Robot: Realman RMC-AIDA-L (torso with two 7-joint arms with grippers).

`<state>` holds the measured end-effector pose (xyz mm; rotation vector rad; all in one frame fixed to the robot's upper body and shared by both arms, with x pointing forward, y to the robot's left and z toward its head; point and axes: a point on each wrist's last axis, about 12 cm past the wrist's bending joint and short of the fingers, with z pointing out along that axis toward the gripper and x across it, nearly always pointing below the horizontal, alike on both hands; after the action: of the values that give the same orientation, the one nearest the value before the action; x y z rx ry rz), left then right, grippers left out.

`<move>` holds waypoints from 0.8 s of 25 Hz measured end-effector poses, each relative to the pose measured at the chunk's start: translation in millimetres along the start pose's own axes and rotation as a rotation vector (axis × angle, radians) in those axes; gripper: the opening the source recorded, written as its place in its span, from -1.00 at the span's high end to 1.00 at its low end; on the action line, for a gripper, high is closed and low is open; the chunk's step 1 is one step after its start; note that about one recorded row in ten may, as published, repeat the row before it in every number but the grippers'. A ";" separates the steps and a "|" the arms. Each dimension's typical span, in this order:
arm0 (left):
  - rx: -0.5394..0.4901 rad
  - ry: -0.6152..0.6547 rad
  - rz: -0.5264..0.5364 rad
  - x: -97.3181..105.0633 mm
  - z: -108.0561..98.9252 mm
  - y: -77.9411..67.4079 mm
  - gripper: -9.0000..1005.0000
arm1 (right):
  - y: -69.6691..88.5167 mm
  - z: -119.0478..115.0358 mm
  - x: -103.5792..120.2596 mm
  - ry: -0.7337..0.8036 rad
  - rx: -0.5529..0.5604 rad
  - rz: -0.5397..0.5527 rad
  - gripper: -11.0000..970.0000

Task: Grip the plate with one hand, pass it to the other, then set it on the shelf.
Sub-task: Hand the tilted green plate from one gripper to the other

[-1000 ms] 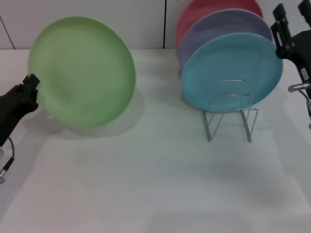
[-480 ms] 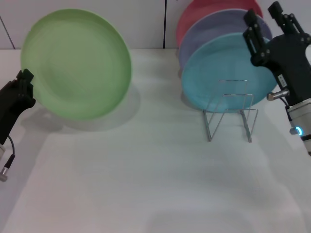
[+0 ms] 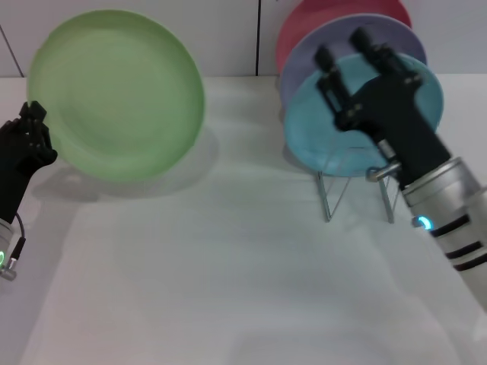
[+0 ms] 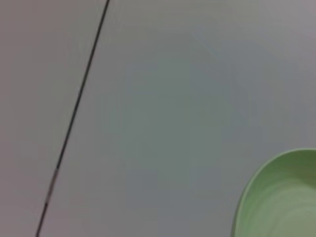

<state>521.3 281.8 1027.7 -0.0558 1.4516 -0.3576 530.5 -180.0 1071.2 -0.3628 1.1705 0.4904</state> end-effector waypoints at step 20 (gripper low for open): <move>-0.212 -0.051 0.038 5.3 -10.4 -3.7 0.91 | 27.5 30.4 15.3 0.164 -0.160 0.004 -0.08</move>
<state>510.8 278.7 1022.3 -0.2061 1.4333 -0.1690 544.1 -138.6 1067.0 -0.5467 1.2946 0.5678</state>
